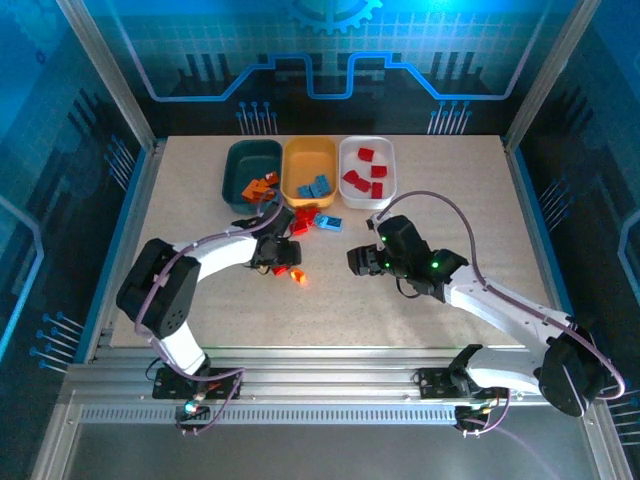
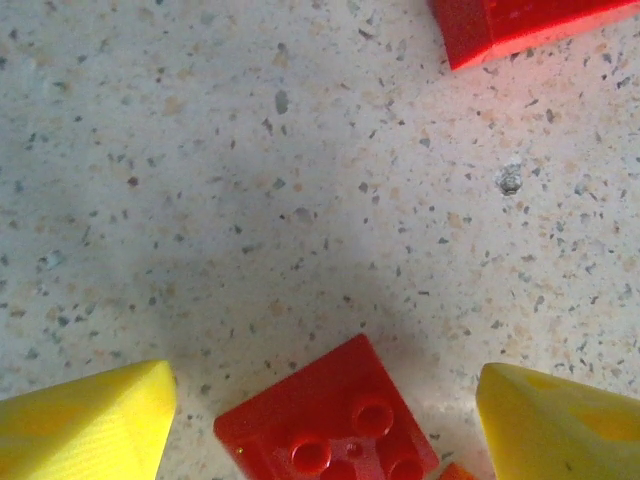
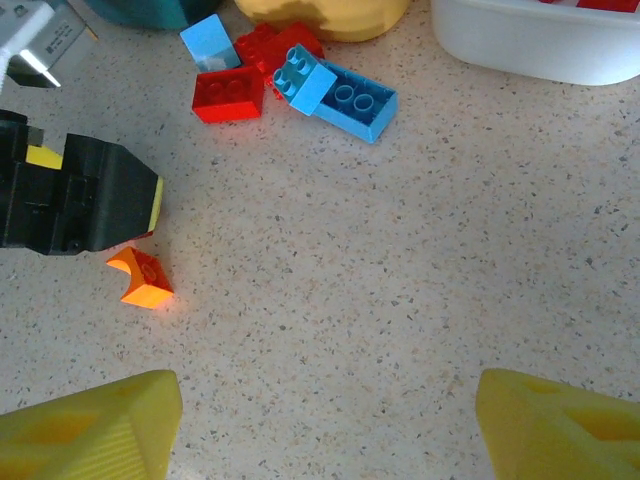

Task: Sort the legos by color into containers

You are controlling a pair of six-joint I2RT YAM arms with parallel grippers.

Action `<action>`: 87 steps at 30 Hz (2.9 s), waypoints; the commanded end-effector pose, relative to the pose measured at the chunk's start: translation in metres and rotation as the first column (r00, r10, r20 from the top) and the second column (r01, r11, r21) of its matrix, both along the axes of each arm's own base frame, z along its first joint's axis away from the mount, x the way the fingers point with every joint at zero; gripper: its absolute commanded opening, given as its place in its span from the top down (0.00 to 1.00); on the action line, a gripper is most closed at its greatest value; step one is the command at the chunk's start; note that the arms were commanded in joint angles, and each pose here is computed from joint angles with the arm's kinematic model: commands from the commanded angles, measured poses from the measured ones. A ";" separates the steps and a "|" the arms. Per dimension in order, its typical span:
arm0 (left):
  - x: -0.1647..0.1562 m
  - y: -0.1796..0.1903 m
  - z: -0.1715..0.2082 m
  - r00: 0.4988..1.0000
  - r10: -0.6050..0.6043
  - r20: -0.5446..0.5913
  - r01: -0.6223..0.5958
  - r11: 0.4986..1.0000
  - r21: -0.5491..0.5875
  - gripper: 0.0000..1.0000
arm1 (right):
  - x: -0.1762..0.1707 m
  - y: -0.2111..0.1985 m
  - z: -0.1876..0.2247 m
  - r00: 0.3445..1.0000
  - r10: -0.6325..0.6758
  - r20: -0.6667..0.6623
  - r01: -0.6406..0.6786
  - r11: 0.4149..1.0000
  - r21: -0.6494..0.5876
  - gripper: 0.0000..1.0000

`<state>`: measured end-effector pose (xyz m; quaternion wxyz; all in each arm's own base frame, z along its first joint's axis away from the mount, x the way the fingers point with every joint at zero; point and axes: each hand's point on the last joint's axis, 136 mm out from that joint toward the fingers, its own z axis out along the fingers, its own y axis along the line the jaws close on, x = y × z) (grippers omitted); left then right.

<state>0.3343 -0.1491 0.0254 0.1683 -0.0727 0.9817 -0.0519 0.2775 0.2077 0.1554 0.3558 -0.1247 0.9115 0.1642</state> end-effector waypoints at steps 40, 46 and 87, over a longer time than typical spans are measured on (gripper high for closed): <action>-0.037 -0.037 -0.016 0.989 -0.129 -0.074 0.122 0.989 -0.089 0.54 | -0.005 -0.022 0.003 0.999 -0.050 0.013 0.050 0.999 0.010 0.20; -0.026 -0.047 -0.002 0.986 -0.159 -0.044 0.154 0.983 -0.099 0.65 | -0.003 -0.034 0.014 0.996 -0.084 0.037 0.083 0.996 0.036 0.20; 0.202 -0.200 0.180 0.876 -0.190 0.444 0.364 0.865 -0.347 0.02 | 0.011 -0.099 0.009 0.954 -0.298 0.021 0.291 0.943 0.165 0.16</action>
